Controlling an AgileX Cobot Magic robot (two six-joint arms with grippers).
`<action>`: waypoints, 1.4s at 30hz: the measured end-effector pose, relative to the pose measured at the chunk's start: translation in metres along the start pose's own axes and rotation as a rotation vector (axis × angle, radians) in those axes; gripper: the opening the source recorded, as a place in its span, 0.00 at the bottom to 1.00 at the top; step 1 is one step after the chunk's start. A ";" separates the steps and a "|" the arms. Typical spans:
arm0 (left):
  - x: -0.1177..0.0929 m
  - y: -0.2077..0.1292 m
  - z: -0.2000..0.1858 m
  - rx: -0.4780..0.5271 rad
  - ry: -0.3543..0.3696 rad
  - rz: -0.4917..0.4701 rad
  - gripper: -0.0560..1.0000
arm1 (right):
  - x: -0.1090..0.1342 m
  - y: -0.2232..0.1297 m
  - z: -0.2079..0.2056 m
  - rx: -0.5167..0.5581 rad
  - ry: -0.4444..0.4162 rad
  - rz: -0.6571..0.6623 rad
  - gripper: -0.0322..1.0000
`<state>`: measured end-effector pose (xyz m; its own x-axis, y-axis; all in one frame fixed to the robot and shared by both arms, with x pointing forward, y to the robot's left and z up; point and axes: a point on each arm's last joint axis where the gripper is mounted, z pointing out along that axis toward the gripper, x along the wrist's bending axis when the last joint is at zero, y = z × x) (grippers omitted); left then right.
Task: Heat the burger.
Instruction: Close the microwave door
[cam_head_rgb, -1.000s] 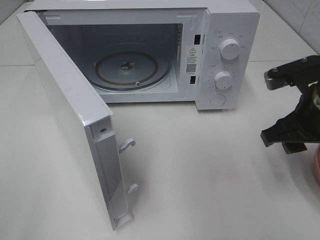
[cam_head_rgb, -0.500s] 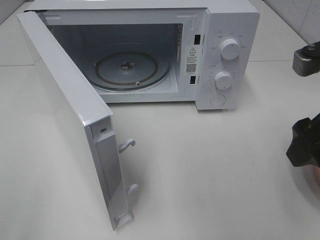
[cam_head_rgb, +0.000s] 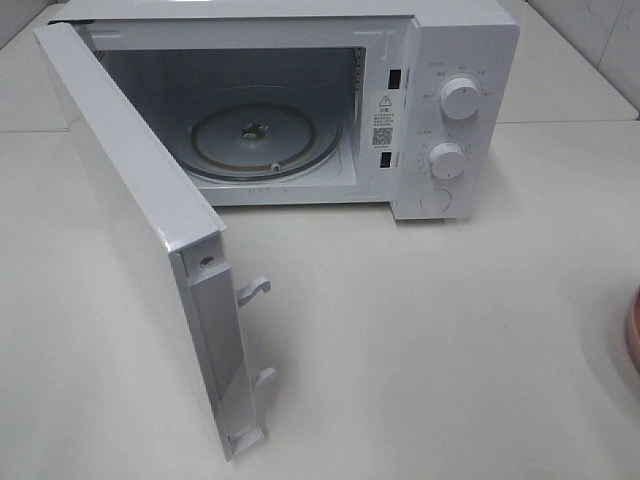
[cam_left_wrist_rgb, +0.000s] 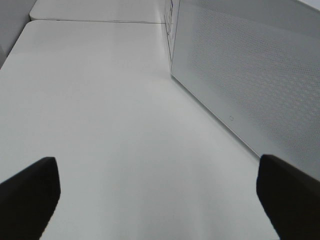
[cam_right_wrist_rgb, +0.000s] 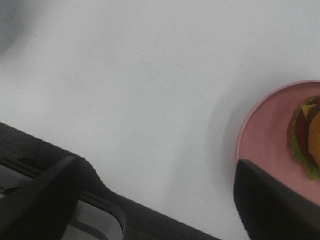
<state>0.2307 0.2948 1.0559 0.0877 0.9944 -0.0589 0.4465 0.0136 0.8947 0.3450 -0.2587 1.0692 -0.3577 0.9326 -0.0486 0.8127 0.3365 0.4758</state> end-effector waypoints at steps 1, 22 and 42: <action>0.000 0.000 0.000 0.000 0.000 0.000 0.99 | 0.000 -0.006 -0.003 -0.015 0.003 0.003 0.77; 0.000 0.000 0.000 0.000 0.000 0.000 0.99 | -0.005 -0.098 -0.032 -0.419 -0.151 0.175 0.83; 0.000 0.000 0.000 0.000 0.000 0.000 0.99 | 0.001 -0.115 -0.039 -0.567 -0.237 0.288 0.75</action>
<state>0.2307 0.2948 1.0559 0.0877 0.9944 -0.0589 0.4465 0.0136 0.8947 0.2335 -0.3013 1.0490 0.0001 0.9999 -0.0108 0.4701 0.0095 0.8826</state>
